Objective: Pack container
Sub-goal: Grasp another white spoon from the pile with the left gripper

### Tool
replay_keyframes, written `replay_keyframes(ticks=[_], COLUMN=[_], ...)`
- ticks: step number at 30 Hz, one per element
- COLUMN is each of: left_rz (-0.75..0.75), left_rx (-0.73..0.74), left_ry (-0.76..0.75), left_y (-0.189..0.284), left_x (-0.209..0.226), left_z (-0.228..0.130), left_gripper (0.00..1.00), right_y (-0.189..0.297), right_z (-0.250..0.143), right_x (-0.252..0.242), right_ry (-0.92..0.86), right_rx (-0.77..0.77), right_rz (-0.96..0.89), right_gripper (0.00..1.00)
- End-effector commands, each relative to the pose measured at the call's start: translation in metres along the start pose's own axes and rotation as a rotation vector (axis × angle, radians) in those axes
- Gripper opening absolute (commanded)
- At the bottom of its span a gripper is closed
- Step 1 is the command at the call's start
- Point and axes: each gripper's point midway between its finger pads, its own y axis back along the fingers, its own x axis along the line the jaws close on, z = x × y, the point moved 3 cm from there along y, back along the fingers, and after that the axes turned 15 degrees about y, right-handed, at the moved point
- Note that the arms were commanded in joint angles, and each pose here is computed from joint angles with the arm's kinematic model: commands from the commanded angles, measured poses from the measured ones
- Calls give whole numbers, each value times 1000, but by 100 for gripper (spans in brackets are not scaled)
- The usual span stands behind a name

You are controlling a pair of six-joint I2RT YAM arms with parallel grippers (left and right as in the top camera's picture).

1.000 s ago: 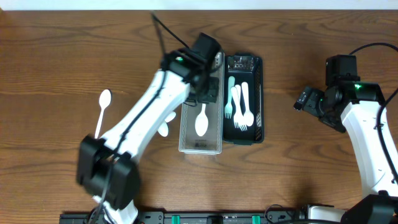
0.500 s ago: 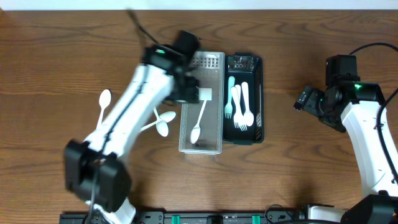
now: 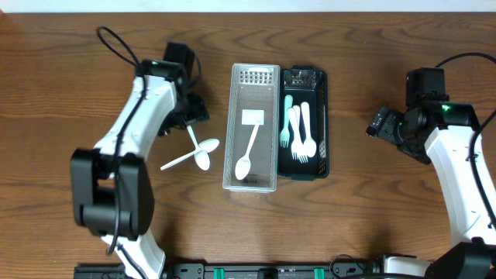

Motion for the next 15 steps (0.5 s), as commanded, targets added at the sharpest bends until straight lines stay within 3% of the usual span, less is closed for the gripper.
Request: replay_keyframes(ticks=[1,4,13,15], left_rz=[10,29,127,141], left_rx=[41,56,130,146], left_ry=[64,66,28,5], left_y=[-14,-26,-68,-77], left_x=[-1,-2,6,7], left_z=[-5,-6,-13,-16], left_gripper=[79,71,67,61], right_y=[-1,-1,-1,-1], right_z=[-1,-1,-1,-1], right_x=[-1,-1,-1,-1], right_ry=[-8,-7,-7,-7], right_rx=[2,3,4,4], right_rz=[-8,-8,-8,-8], right_gripper=[99,99,99,99])
